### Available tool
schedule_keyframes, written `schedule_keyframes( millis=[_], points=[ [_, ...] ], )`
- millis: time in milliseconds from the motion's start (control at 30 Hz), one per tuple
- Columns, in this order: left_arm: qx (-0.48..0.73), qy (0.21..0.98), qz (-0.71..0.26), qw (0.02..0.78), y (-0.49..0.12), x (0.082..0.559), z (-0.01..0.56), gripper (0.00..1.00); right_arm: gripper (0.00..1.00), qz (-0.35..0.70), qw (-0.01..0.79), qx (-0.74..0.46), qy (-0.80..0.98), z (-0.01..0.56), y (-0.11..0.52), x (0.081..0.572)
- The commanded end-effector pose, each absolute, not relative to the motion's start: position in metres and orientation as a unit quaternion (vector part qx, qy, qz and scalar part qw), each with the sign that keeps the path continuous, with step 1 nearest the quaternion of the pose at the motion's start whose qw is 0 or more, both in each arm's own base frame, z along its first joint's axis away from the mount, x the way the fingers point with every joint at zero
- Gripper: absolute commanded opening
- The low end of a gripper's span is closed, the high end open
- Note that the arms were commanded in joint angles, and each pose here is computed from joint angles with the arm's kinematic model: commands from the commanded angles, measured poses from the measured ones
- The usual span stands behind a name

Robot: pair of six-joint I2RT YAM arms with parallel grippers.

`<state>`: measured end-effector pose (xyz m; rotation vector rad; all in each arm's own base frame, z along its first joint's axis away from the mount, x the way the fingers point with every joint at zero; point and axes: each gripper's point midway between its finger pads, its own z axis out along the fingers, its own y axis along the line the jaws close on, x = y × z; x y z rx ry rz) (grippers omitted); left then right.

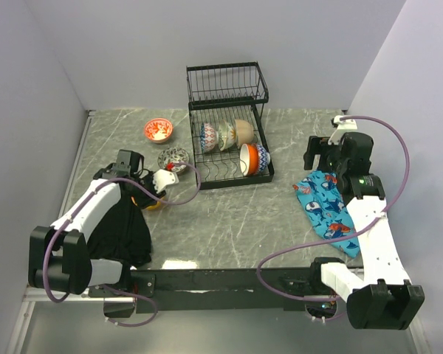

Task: Load the bowls into the dish rack

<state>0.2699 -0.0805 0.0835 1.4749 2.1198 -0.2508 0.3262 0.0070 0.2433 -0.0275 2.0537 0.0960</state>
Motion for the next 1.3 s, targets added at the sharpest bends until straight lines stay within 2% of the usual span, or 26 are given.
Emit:
schedule_keyframes(
  millis=[0,333,533,767,900,1000,1100,1200,1267],
  points=[
    [0.556,0.778,-0.103,0.274,-0.086,0.266,0.085,0.41,0.95,0.037,0.544,-0.008,0.838,0.26,0.007,0.325],
    [0.548,0.791,-0.092,0.256,-0.086,0.253,0.069,0.41,0.95,0.042,0.545,-0.004,0.838,0.257,0.008,0.324],
    [0.525,0.803,-0.064,0.274,-0.085,0.269,0.065,0.34,0.95,0.042,0.548,-0.005,0.836,0.262,0.008,0.324],
    [0.508,0.815,-0.048,0.277,-0.084,0.279,0.063,0.16,0.95,0.041,0.548,-0.001,0.836,0.262,0.008,0.32],
    [0.51,0.815,-0.049,0.27,-0.084,0.275,0.059,0.14,0.95,0.042,0.552,0.002,0.833,0.263,0.007,0.318],
    [0.511,0.815,-0.051,0.268,-0.084,0.273,0.059,0.03,0.95,0.042,0.554,0.001,0.831,0.264,0.008,0.317],
    [0.51,0.817,-0.06,0.264,-0.086,0.269,0.068,0.01,0.95,0.04,0.555,0.002,0.831,0.265,0.007,0.315],
    [0.506,0.817,-0.085,0.263,-0.093,0.261,0.1,0.01,0.95,0.035,0.555,0.003,0.831,0.266,0.005,0.312],
    [0.507,0.803,-0.115,0.291,-0.108,0.265,0.143,0.01,0.95,0.034,0.555,0.002,0.831,0.266,0.005,0.31]
  ],
)
